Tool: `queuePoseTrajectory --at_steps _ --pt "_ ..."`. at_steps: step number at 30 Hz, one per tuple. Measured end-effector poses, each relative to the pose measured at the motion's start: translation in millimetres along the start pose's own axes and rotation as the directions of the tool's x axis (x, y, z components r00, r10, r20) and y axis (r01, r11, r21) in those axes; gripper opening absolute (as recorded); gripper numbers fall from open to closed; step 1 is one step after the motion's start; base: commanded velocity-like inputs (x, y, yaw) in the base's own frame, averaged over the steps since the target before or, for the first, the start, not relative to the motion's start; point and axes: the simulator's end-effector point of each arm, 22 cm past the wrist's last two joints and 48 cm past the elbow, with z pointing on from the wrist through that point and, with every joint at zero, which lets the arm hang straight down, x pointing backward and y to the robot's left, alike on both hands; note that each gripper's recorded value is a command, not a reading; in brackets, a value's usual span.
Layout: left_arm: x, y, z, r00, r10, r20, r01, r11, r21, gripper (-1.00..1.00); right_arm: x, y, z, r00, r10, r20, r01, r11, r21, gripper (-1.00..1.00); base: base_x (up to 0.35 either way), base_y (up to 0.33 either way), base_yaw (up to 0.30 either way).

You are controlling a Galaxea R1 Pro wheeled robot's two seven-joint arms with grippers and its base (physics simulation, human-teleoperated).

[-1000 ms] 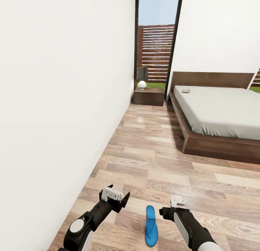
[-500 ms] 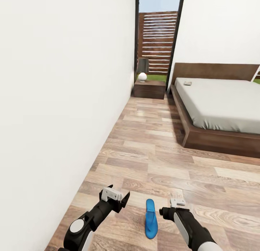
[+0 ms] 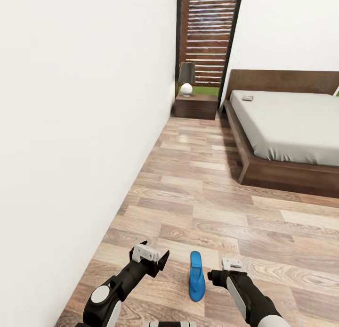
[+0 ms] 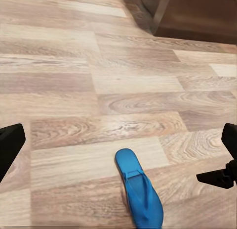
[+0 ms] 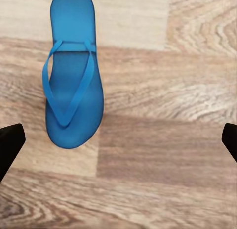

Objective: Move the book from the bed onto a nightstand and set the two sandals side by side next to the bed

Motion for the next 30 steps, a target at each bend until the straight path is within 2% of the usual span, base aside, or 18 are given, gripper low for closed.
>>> queuePoseTrajectory --at_steps 30 --pt "57 11 17.0 0.993 -0.06 -0.104 0.06 0.998 -0.004 1.0 56 -1 38.1 0.993 0.004 -0.122 -0.003 1.0 0.007 1.0 0.0 0.0 0.0"
